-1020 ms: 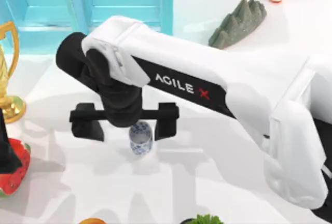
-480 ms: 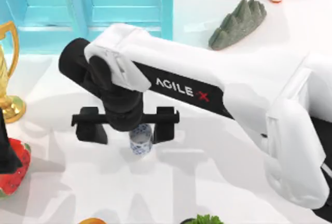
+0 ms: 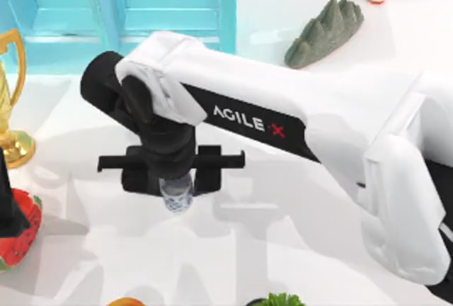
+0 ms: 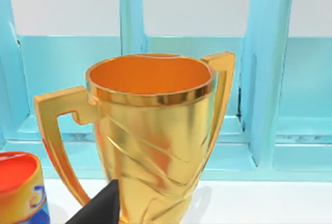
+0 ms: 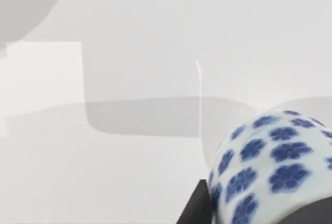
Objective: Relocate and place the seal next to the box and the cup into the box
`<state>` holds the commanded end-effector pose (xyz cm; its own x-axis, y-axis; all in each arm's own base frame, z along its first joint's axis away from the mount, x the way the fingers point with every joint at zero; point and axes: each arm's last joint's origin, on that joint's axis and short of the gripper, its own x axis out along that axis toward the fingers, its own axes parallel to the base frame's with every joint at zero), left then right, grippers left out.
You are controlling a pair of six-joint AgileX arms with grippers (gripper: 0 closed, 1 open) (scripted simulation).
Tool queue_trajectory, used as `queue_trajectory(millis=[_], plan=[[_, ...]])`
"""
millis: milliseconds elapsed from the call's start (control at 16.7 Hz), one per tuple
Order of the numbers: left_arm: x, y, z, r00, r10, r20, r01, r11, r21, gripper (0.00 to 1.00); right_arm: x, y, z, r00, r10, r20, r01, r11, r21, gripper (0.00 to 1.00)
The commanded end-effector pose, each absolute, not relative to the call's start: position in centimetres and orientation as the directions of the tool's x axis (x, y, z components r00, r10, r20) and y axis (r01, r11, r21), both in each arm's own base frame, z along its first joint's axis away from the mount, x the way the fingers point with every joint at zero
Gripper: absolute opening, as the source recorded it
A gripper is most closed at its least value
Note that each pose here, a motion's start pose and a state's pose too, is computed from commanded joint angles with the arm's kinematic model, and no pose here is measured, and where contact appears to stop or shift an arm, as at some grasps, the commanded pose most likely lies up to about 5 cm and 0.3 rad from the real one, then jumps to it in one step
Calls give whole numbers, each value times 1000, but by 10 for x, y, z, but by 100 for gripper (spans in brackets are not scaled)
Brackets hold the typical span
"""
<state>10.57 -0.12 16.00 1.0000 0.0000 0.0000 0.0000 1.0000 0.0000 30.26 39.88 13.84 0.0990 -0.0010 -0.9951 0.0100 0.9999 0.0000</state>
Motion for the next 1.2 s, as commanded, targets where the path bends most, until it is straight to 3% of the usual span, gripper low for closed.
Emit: queue_trajectory(millis=[120, 180, 780, 1200], plan=[[106, -1, 160, 1000, 0, 0, 0, 1000, 0, 100, 303, 399, 138, 99, -1, -995, 10, 1000, 0, 2], [106, -1, 160, 1000, 0, 0, 0, 1000, 0, 100, 303, 399, 138, 99, -1, -995, 10, 1000, 0, 0], [106, -1, 160, 1000, 0, 0, 0, 1000, 0, 100, 302, 396, 142, 98, -3, -995, 7, 1000, -2, 0], [106, -1, 160, 1000, 0, 0, 0, 1000, 0, 100, 305, 327, 217, 106, 2, -994, 7, 1000, 2, 0]])
